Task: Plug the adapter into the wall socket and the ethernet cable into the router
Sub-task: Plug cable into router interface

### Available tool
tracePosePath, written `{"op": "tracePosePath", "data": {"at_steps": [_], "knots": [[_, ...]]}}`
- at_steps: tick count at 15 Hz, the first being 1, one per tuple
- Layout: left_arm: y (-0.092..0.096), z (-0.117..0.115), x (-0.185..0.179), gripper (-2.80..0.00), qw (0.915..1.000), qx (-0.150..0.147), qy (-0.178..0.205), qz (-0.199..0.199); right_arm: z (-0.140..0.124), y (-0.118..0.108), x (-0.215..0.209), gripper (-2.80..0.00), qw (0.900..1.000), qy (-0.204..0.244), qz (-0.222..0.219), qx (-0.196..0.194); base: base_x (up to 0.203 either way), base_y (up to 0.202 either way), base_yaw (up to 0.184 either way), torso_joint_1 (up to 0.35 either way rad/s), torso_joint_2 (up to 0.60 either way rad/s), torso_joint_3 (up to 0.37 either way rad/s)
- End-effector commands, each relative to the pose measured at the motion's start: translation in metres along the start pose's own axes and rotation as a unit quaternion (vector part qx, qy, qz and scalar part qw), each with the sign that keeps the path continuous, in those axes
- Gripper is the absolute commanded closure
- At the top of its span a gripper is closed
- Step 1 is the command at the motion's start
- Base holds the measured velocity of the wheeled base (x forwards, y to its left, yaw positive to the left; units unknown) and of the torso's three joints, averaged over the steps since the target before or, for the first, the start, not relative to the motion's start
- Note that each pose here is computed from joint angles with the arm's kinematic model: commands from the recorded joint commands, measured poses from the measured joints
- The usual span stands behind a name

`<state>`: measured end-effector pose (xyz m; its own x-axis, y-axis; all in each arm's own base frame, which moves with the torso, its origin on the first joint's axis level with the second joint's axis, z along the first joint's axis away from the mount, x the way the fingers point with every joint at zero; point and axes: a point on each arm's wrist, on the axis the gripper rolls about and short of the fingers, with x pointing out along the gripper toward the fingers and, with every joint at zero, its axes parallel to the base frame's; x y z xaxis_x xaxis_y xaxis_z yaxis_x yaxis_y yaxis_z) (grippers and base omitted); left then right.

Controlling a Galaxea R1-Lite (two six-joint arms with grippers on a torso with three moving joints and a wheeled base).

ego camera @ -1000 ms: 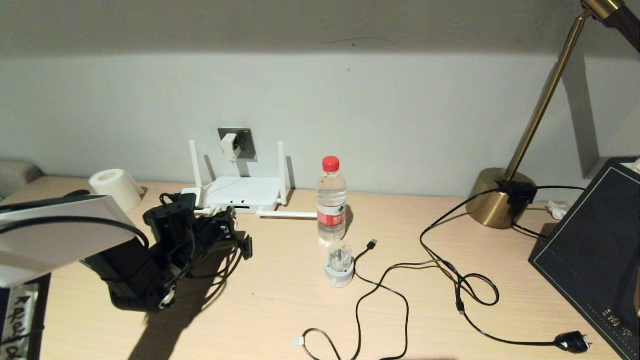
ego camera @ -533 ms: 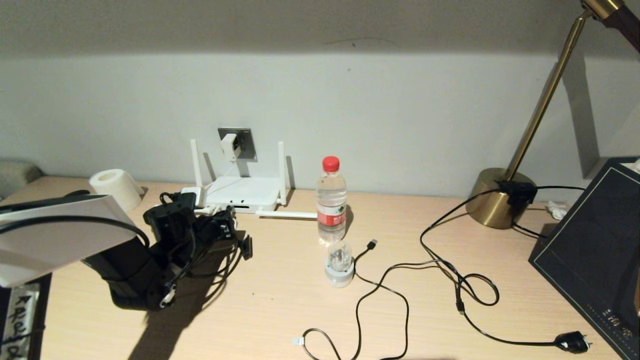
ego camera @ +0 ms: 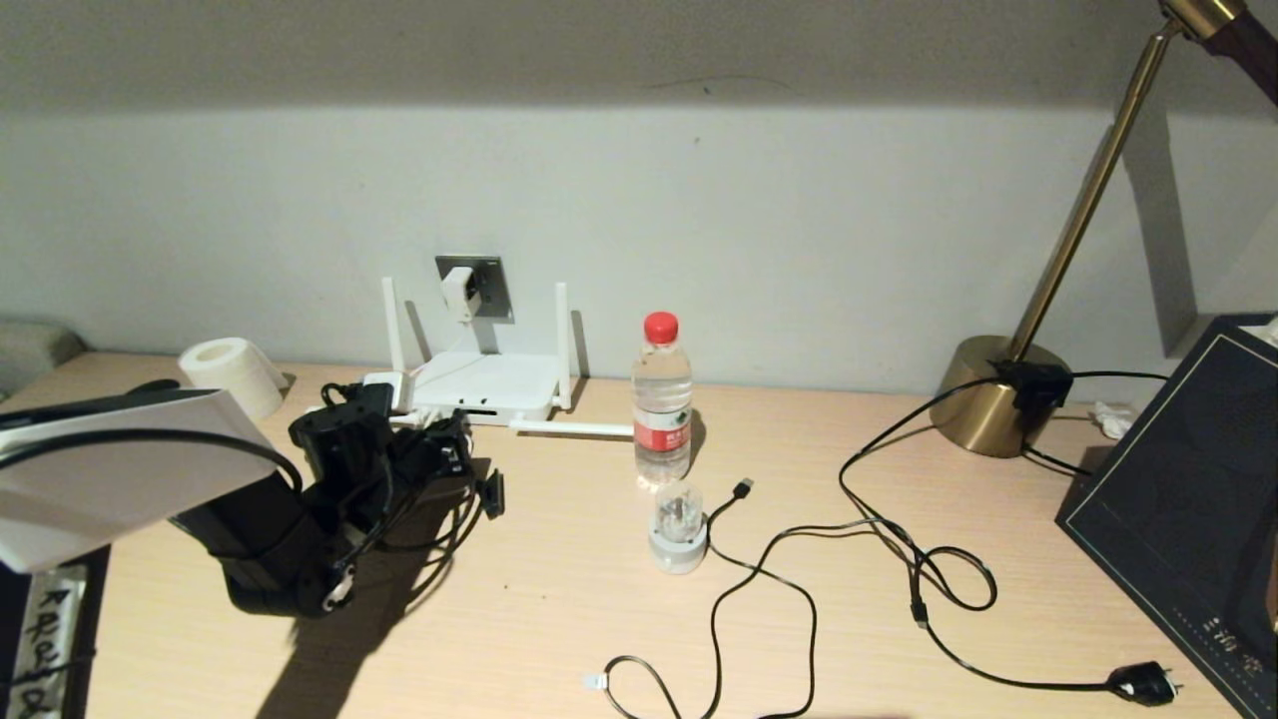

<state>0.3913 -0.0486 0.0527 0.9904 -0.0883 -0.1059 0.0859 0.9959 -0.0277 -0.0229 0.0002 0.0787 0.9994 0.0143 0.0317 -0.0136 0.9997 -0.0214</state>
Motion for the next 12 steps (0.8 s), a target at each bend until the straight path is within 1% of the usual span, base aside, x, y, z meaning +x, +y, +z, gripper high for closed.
{"op": "tracePosePath", "data": {"at_steps": [1,8,12], "knots": [[-0.0001,-0.0014,0.0012,0.00,1.0000,0.000,-0.002,0.000,-0.0025,0.0001,0.0006,0.00,1.000,0.004,0.001,0.000,0.000,0.000,0.000,0.000,0.00,0.000],[0.0026,-0.0070,0.0029,0.00,0.9998,-0.001,0.006,-0.020,-0.0025,0.0001,0.0006,0.00,1.000,0.004,0.001,0.000,0.000,0.000,0.000,0.000,0.00,0.000],[0.0042,-0.0093,0.0034,0.00,0.9997,-0.001,0.009,-0.022,-0.0025,0.0001,0.0006,0.00,1.000,0.004,0.001,0.000,0.000,0.000,0.000,0.000,0.00,0.000]]}}
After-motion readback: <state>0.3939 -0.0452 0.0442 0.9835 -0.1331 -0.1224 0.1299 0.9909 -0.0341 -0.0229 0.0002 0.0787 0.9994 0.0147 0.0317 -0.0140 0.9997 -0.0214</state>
